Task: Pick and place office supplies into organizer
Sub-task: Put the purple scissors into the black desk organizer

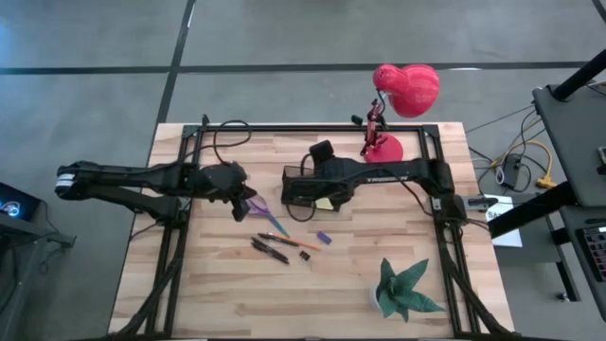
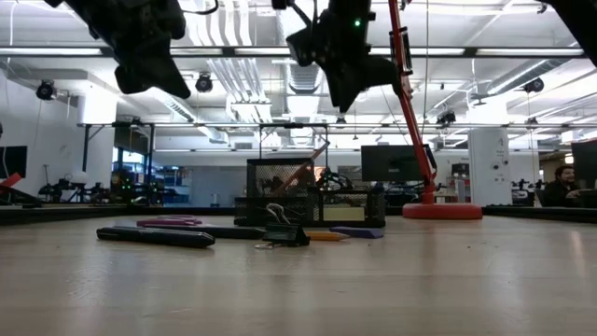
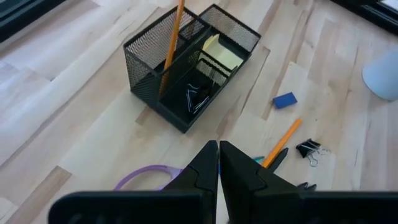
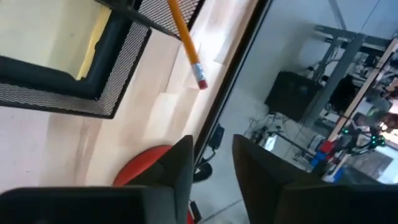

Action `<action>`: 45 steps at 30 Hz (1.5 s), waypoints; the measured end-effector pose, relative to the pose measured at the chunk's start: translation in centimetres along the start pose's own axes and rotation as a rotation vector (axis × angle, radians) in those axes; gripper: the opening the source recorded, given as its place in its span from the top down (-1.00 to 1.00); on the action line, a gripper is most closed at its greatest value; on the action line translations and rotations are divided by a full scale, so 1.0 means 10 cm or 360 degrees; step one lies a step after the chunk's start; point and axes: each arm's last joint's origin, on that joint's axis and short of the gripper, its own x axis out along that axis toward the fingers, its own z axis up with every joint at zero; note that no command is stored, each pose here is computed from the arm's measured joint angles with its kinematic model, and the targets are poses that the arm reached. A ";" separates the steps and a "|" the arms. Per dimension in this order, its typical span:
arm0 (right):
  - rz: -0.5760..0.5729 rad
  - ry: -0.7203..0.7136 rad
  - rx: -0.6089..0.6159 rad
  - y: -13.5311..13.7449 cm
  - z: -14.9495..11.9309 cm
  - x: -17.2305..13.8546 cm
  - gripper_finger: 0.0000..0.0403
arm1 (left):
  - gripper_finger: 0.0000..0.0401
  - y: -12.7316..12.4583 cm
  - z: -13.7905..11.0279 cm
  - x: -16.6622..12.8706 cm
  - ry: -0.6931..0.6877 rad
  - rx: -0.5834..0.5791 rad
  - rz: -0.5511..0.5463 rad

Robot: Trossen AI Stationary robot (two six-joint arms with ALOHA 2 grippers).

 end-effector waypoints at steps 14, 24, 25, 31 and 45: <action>0.1211 -0.0576 0.1027 0.07 0.22 -0.20 0.24 | 1.00 0.10 -0.27 0.19 0.0374 0.0062 0.0208; 0.1015 -0.0768 0.0909 0.17 0.13 -0.59 0.24 | 1.00 0.20 -0.65 0.69 0.0694 0.1252 0.0036; 0.0957 -0.0798 0.0911 0.18 0.07 -0.68 0.23 | 1.00 0.20 -0.64 0.72 0.0677 0.1286 0.0058; 0.0789 -0.0840 0.1035 0.26 -0.19 -0.93 0.14 | 1.00 0.17 -0.59 0.91 0.0651 0.1234 0.0099; 0.0802 -0.0606 0.1156 0.57 -0.54 -0.67 -0.01 | 0.59 0.15 -0.46 0.97 0.0698 0.1438 0.0196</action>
